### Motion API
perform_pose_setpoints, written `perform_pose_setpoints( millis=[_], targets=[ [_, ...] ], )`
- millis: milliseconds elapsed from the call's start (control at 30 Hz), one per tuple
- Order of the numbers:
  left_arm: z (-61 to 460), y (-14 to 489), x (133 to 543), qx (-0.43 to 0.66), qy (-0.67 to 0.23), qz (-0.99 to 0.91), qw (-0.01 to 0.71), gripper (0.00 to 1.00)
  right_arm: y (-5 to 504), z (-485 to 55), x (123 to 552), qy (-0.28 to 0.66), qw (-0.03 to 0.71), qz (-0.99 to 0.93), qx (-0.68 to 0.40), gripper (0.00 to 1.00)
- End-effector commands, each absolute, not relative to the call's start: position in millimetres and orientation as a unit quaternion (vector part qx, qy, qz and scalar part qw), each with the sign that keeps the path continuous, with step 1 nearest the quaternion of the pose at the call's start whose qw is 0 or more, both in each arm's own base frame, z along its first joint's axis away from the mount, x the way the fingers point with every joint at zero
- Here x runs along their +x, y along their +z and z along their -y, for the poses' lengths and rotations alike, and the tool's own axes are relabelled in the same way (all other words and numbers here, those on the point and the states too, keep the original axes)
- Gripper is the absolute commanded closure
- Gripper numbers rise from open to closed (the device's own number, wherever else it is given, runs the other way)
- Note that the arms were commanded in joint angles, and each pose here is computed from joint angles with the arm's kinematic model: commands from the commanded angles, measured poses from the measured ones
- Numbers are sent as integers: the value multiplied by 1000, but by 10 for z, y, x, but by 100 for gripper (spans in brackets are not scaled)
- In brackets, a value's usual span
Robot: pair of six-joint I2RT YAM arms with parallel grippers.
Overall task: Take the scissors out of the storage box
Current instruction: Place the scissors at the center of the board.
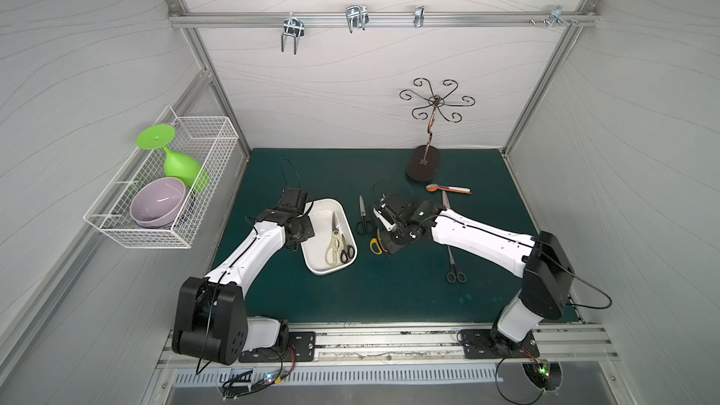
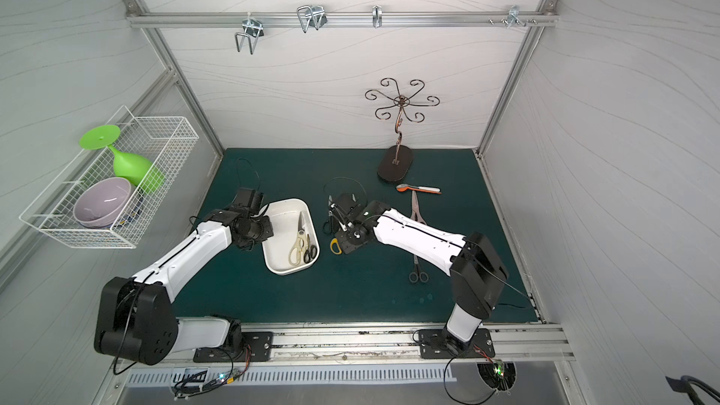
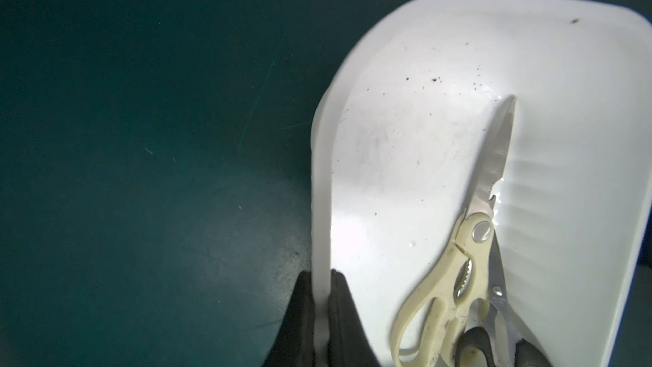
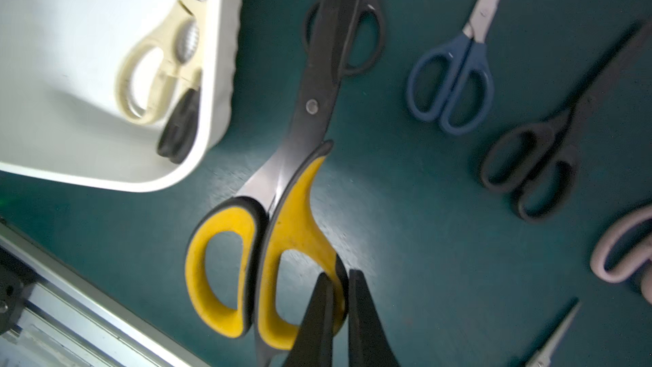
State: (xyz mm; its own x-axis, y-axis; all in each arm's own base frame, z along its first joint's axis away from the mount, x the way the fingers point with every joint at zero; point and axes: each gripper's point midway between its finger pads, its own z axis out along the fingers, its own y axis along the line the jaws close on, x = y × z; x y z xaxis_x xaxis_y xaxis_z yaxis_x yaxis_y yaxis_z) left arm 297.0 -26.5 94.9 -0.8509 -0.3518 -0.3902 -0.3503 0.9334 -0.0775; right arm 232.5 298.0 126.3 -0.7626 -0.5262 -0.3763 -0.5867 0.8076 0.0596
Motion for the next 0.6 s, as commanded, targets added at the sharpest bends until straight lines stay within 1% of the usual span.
perform_pose_setpoints(
  millis=[0,133,267,433,567],
  targets=[
    [266,1012,3070,-179,2,-959,220,100,1266,-2630,2248,68,167,-947,-266,100],
    [263,1018,3068,-179,2,-959,221,100,1108,-2259,2162,32,162,-957,-240,100],
    [257,1020,3059,-180,4,-959,221,100,932,-2011,1999,23,141,-968,-208,100],
    [257,1019,3061,-181,4,-958,221,100,735,-1846,1754,22,99,-977,-188,100],
    [253,1014,3052,-180,5,-959,220,100,682,-1754,1665,21,94,-979,-177,100]
  ],
)
